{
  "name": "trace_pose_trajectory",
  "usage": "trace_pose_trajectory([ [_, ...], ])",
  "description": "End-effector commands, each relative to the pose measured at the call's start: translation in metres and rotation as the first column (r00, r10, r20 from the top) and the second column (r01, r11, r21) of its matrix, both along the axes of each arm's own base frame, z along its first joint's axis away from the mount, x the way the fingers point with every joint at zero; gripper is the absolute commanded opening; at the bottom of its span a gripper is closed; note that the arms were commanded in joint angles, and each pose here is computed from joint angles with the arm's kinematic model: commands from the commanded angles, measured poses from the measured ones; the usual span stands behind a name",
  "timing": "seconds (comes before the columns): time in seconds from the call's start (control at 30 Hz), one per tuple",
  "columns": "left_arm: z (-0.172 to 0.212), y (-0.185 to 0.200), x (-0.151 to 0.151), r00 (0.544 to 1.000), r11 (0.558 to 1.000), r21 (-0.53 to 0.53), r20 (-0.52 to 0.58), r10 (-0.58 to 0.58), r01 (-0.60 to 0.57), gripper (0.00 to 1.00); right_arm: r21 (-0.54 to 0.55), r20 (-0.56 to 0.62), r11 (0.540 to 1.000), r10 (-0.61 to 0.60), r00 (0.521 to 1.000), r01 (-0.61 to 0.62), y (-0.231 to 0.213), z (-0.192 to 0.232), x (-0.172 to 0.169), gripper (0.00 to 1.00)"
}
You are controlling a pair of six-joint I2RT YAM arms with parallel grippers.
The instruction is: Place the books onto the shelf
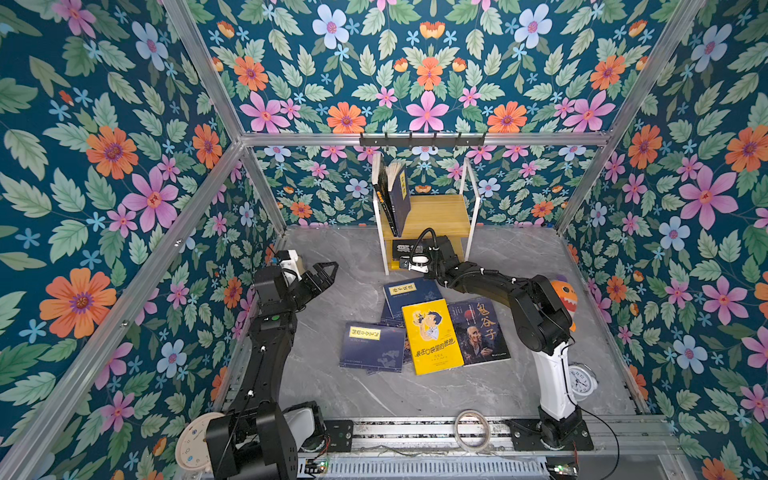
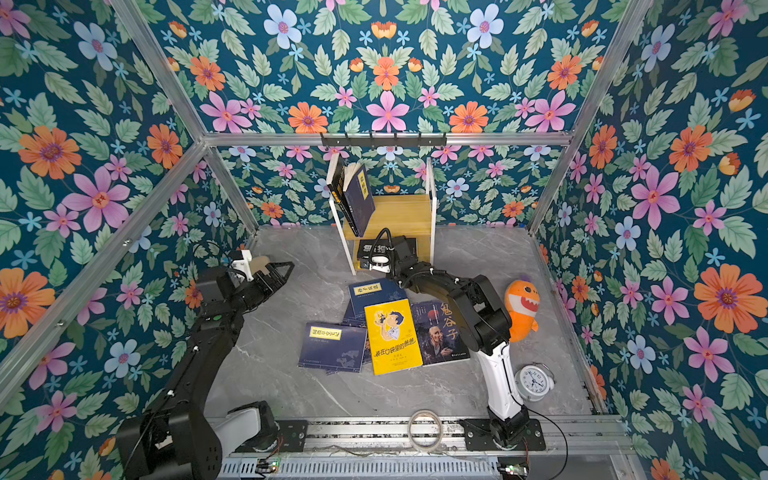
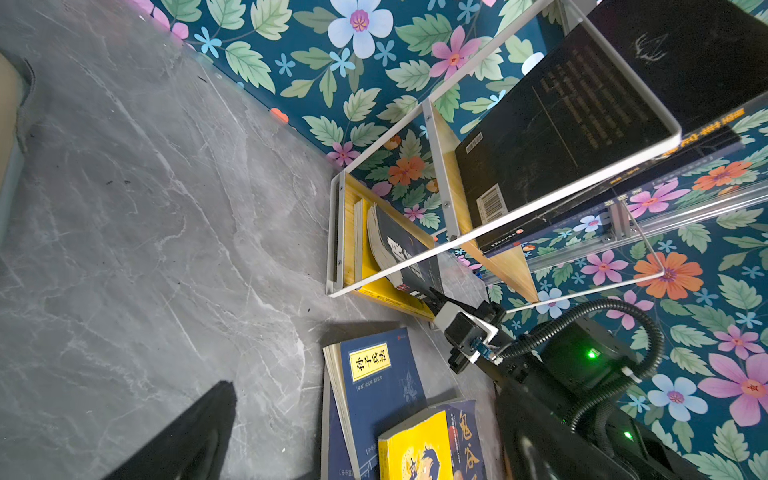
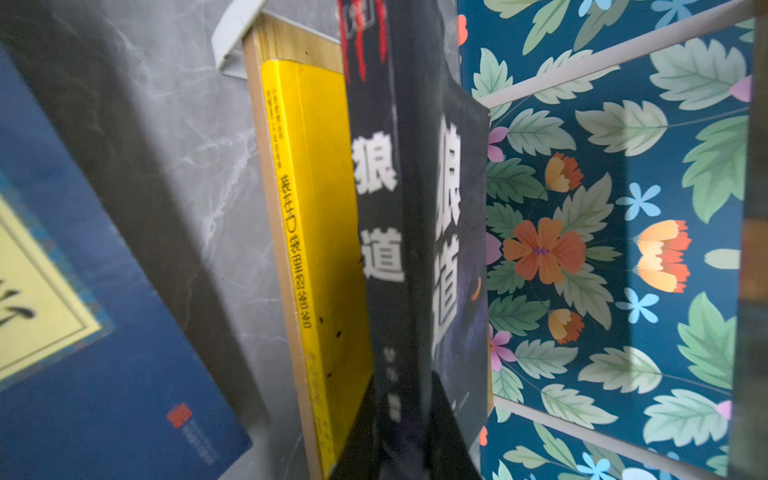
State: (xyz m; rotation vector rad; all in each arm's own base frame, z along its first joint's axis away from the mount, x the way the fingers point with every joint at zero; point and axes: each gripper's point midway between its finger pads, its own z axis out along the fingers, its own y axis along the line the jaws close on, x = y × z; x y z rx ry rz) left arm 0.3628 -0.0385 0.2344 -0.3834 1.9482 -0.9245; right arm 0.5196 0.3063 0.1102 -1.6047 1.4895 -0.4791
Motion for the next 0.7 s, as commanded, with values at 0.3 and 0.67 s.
trace_pose_trajectory([
  [0.3,0.004,0.0,0.001,1.0,1.0,0.024,0.03,-0.004,0.003,1.0,0.016,-0.055,0.999,0.034,0.998,-0.033,0.011,-0.008,-0.004,0.04],
  [0.67,0.003,0.001,0.001,1.0,1.0,0.026,0.027,-0.001,0.0,1.0,0.04,-0.089,0.998,0.058,0.994,-0.055,0.012,0.007,-0.017,0.48],
])
